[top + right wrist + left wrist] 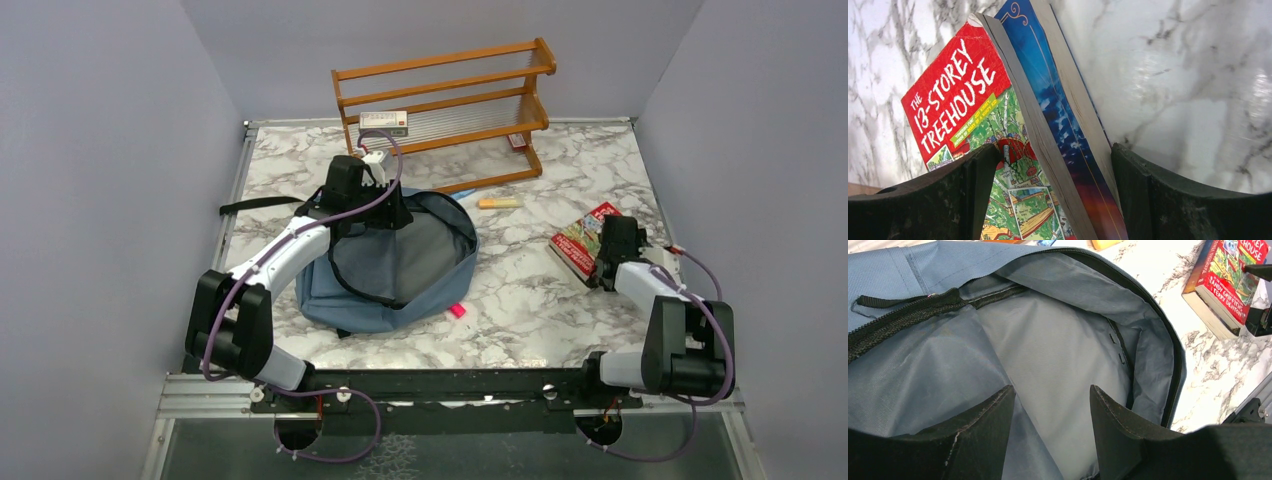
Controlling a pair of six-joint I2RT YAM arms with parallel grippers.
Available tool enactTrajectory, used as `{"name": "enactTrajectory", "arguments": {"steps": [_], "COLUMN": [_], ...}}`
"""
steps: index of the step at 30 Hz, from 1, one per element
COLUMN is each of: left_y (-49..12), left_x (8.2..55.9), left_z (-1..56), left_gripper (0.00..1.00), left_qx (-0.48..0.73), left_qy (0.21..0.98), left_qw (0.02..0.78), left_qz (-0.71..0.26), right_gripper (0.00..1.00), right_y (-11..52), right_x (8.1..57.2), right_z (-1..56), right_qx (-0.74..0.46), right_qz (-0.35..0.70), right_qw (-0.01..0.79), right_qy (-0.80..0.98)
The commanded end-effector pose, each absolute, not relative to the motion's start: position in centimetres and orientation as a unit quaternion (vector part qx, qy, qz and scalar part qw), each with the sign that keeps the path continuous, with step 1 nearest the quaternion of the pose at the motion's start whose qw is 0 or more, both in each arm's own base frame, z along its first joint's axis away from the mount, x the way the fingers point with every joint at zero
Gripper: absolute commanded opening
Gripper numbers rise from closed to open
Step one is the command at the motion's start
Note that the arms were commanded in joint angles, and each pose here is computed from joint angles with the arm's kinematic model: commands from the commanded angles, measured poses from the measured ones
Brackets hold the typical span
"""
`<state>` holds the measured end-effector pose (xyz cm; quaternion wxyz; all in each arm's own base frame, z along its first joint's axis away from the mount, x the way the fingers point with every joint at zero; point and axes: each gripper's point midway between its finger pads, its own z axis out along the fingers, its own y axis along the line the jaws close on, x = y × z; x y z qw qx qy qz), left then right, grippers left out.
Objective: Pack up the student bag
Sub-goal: Move the book to the center of the board.
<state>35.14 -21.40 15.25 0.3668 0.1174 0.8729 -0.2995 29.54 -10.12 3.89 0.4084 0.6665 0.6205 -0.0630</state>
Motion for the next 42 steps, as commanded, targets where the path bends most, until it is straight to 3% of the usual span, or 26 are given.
{"name": "enactTrajectory", "arguments": {"steps": [1, 16, 23, 32, 39, 42], "left_y": [-21.9, -22.1, -24.4, -33.4, -40.8, -43.0], "left_x": [35.1, 35.0, 36.0, 37.4, 39.4, 40.5], "left_z": [15.2, 15.9, 19.6, 24.5, 22.8, 21.4], "left_gripper": [0.58, 0.58, 0.58, 0.58, 0.58, 0.58], "left_qx": [0.130, 0.139, 0.143, 0.163, 0.171, 0.180], "left_qy": [0.868, 0.861, 0.831, 0.780, 0.770, 0.771], "left_qw": [0.369, 0.375, 0.398, 0.439, 0.406, 0.394], "left_qz": [-0.307, -0.313, -0.360, -0.415, -0.461, -0.468], "right_gripper": [0.87, 0.80, 0.80, 0.81, 0.82, 0.81], "right_y": [-7.9, 0.5, 1.7, -0.6, -2.2, -0.8], "right_x": [31.1, 35.6, 35.8, 35.7, 34.7, 34.6], "right_z": [2.1, 0.7, 0.1, 4.6, 7.5, 8.3], "right_qx": [0.600, 0.384, 0.327, 0.305, 0.291, 0.270], "right_qz": [-0.019, 0.156, 0.175, 0.120, 0.075, 0.109], "right_qw": [0.389, 0.324, 0.316, 0.385, 0.418, 0.418], "right_qy": [0.699, 0.850, 0.873, 0.863, 0.857, 0.861]}}
